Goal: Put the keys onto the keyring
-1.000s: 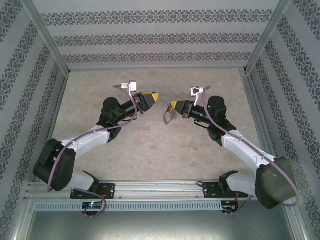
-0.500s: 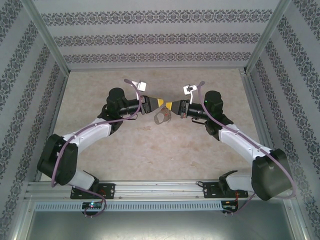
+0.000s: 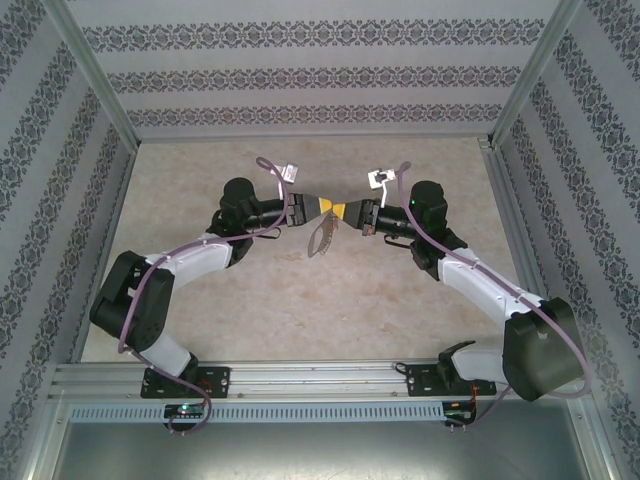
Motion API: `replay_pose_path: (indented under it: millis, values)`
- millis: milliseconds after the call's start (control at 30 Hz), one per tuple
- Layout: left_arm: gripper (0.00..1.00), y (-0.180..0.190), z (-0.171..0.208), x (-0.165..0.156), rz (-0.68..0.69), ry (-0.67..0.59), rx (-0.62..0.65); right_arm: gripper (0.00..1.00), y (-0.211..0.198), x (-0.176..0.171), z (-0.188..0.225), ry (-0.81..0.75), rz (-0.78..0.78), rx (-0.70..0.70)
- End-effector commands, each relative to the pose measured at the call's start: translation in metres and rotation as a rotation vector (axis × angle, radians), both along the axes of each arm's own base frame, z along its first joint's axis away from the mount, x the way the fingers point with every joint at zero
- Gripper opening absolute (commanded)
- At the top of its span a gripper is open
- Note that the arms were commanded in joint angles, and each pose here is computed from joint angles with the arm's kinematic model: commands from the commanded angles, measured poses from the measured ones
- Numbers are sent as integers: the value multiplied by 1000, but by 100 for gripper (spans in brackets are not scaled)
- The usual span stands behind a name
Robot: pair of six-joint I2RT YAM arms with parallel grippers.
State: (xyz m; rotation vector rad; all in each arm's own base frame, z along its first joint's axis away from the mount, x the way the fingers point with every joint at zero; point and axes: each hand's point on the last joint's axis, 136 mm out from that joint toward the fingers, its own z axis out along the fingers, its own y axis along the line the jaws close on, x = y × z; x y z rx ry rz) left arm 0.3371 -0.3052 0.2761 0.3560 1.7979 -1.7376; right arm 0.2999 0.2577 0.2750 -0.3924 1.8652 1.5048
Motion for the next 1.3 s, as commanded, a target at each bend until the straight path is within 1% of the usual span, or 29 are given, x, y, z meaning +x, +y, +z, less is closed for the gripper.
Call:
replay_pose_path:
  millis: [0, 233, 500, 700, 900, 1000, 1100, 1233, 1267]
  values:
    - [32, 2, 22, -4, -29, -46, -75, 0, 0, -2, 12, -61, 18, 18]
    - [24, 1, 25, -6, -50, -39, -111, 0, 0, -1, 11, -59, 7, 18]
    - [22, 2, 24, -11, -65, -34, -107, 0, -2, 3, 9, -55, -17, 14]
    - [20, 3, 19, -14, -60, -33, -73, 0, -3, 5, 8, -53, -32, 11]
    - [14, 4, 22, -15, -60, -43, -72, 0, -3, 7, 8, -48, -32, 15]
    - [8, 3, 22, -14, -59, -42, -74, 0, -2, 7, 8, -47, -32, 15]
    - [0, 4, 23, -15, -62, -46, -80, 0, -2, 8, 7, -47, -33, 14]
    - [0, 4, 28, -16, -61, -55, -102, 0, -2, 10, 7, -41, -44, 19]
    - [0, 5, 31, -16, -50, -61, -114, 3, -4, 11, 7, -37, -56, 20]
